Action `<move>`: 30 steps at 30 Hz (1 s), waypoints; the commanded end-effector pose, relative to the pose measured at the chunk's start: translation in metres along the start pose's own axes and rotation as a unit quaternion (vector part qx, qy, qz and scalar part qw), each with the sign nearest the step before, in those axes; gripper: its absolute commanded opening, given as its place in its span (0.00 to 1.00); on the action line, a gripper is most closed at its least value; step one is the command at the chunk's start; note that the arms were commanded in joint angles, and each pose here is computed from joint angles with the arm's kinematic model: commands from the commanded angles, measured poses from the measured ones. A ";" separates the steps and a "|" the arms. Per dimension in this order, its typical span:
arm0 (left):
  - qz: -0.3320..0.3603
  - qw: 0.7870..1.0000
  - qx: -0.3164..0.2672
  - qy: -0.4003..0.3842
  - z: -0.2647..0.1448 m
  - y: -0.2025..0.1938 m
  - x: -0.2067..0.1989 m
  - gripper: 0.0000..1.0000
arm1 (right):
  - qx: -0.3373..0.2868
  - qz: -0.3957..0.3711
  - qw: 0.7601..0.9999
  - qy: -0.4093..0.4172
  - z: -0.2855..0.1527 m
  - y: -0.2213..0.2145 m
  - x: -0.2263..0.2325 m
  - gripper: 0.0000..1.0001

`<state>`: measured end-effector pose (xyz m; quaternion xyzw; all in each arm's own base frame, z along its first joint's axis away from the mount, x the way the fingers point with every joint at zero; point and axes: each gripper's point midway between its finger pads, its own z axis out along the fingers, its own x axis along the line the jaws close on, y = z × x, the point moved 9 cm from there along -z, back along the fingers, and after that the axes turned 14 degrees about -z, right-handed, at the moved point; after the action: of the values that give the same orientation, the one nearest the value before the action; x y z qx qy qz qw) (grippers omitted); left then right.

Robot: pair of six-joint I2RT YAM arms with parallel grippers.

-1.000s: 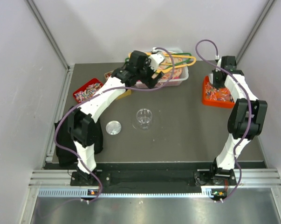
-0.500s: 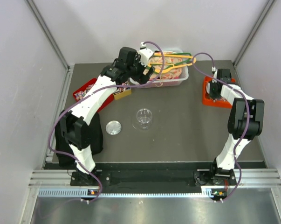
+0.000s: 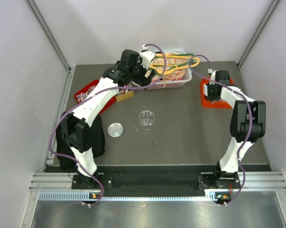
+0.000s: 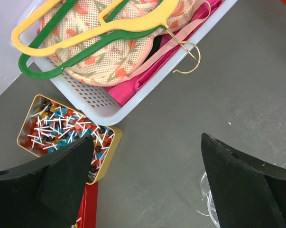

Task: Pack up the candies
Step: Move the storage box to the center of the board.

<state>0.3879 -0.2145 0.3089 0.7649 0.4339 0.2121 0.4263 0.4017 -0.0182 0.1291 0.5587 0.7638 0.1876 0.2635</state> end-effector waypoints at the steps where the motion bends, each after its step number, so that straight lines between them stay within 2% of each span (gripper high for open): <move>1: -0.008 0.999 -0.037 -0.003 -0.021 0.014 -0.002 0.99 | -0.026 -0.041 0.997 0.067 -0.023 0.011 0.036 0.00; 6: -0.007 0.999 -0.034 -0.012 -0.020 0.009 -0.003 0.99 | -0.016 -0.048 0.994 0.099 -0.037 0.004 0.057 0.00; 17: -0.015 0.998 -0.032 -0.051 -0.018 0.004 -0.011 0.99 | 0.018 -0.094 0.986 0.139 -0.066 -0.033 0.072 0.00; 26: -0.033 0.991 -0.028 -0.129 -0.009 -0.001 -0.029 0.99 | 0.005 -0.170 0.963 0.208 -0.105 -0.044 0.119 0.00; 30: -0.028 0.989 -0.022 -0.144 -0.001 -0.006 -0.035 0.99 | -0.009 -0.177 0.963 0.202 -0.114 -0.044 0.126 0.00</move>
<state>0.3704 -0.2306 0.2914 0.7763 0.4130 0.1093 0.4634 0.2769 0.0803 0.1518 0.3881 0.8859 0.2211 0.1252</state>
